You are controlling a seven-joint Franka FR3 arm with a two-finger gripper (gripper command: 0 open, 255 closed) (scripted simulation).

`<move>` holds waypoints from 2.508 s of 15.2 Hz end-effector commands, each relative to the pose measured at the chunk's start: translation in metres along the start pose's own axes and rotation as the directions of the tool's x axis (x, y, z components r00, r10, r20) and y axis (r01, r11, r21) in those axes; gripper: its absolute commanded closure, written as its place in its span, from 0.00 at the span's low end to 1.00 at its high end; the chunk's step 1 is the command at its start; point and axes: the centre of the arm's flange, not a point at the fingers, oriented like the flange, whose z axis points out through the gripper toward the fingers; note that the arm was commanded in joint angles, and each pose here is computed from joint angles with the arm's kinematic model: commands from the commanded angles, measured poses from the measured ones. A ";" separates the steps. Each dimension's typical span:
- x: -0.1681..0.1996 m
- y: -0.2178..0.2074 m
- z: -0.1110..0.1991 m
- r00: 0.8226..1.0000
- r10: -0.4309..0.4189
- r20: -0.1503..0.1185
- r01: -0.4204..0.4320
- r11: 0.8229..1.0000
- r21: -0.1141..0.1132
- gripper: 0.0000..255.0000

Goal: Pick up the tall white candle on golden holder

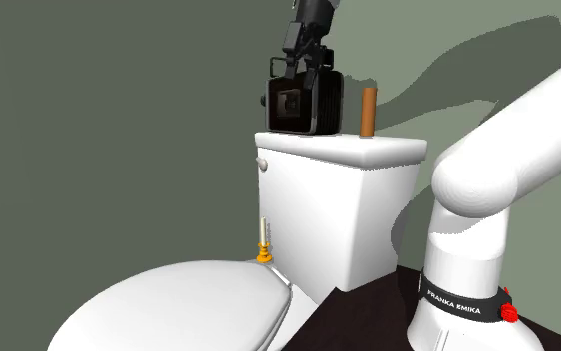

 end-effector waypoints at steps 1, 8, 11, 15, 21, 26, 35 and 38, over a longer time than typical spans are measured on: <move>0.000 0.000 0.000 1.000 0.000 0.000 0.000 1.000 0.000 0.00; 0.057 0.030 0.077 0.990 -0.069 0.121 0.073 0.997 -0.028 0.00; 0.079 0.043 0.112 0.980 -0.097 0.172 0.105 0.994 -0.037 0.00; 0.107 0.059 0.159 0.961 -0.133 0.241 0.148 0.988 -0.046 0.00; 0.143 0.084 0.234 0.922 -0.182 0.342 0.213 0.976 -0.055 0.00; 0.168 0.104 0.298 0.879 -0.219 0.424 0.267 0.962 -0.056 0.00; 0.203 0.142 0.416 0.780 -0.275 0.562 0.361 0.931 -0.047 0.00; 0.211 0.155 0.457 0.742 -0.290 0.605 0.392 0.919 -0.040 0.00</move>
